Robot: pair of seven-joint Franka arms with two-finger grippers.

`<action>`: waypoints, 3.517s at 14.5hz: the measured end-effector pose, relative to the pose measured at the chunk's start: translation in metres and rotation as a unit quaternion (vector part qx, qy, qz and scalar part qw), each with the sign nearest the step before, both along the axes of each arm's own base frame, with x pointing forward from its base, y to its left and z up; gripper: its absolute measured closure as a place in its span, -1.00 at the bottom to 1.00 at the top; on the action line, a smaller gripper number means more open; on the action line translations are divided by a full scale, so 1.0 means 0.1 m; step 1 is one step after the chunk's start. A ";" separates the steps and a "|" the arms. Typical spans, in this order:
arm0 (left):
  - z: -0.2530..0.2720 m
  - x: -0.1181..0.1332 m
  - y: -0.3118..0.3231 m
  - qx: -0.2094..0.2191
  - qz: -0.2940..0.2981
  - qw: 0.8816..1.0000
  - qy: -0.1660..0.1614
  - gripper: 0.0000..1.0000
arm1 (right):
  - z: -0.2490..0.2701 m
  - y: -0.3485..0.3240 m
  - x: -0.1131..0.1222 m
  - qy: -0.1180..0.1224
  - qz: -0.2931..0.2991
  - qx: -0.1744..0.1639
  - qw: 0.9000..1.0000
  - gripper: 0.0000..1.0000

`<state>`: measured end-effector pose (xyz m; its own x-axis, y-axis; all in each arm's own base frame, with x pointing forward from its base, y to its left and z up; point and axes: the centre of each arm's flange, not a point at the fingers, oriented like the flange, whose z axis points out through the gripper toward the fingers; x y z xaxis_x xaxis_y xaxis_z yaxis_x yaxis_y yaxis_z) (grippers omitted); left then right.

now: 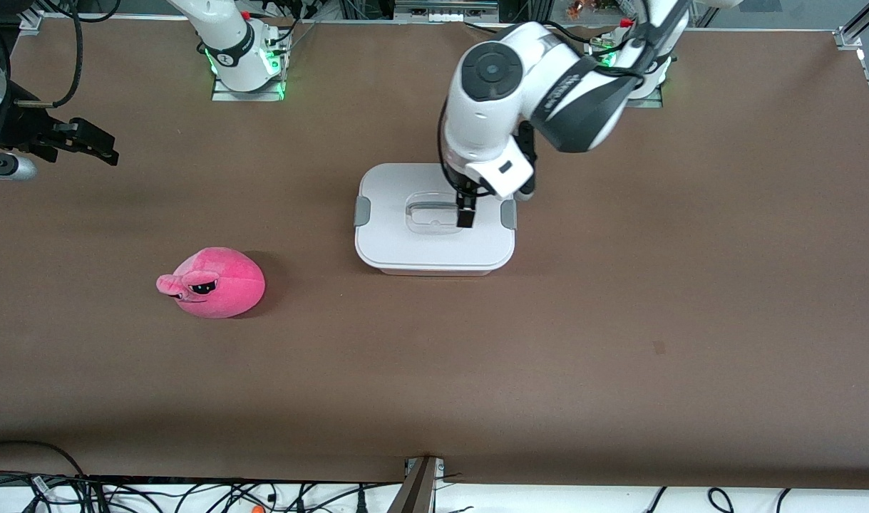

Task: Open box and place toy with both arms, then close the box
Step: 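Lower the left gripper and grasp the clear lid handle, then lift the lid with the left gripper while the right gripper reaches the toy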

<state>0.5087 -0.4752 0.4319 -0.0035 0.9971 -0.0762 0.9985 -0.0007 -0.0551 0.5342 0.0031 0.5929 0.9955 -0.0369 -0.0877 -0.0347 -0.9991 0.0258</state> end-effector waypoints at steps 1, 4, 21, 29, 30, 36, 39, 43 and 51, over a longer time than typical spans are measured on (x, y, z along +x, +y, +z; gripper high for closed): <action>-0.09 -0.03 -0.11 -0.006 0.008 1.000 -0.002 -1.00 | 0.00 0.00 0.00 0.000 0.000 0.000 1.000 -1.00; -0.23 0.10 -0.20 -0.024 0.027 0.999 -0.009 -1.00 | 0.00 -0.01 0.00 0.000 -0.001 0.000 1.000 -1.00; -0.67 0.07 -0.44 -0.003 0.037 0.999 0.031 -1.00 | 0.00 -0.03 0.00 0.001 -0.003 0.000 1.000 -1.00; -0.92 -0.06 -0.43 0.026 0.030 0.997 0.059 -1.00 | 0.00 -0.03 0.00 0.001 -0.003 0.000 1.000 -1.00; -0.92 -0.06 -0.43 0.026 0.030 0.997 0.059 -0.93 | 0.00 -0.03 0.00 0.001 -0.003 0.000 1.000 -1.00; -0.92 -0.06 -0.44 0.026 0.029 0.997 0.059 -0.24 | 0.00 -0.05 0.00 0.001 -0.004 0.000 1.000 -1.00; -0.92 -0.06 -0.43 0.026 0.030 0.997 0.059 -0.15 | 0.00 -0.05 0.00 0.002 -0.005 0.000 1.000 -1.00; -0.91 -0.02 -0.41 0.025 0.033 0.997 0.058 -0.09 | -0.01 -0.07 0.00 0.002 -0.007 0.000 1.000 -1.00; -0.86 0.01 -0.39 0.023 0.031 0.998 0.055 0.85 | -0.01 -0.07 0.00 0.003 -0.007 0.000 1.000 -1.00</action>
<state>0.5093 -0.5141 0.3462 -0.0713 0.9971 -0.0266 0.9843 0.0660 -0.1638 0.5338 -0.0043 0.5921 0.9944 -0.0502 -0.0931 -0.0481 -0.9985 0.0254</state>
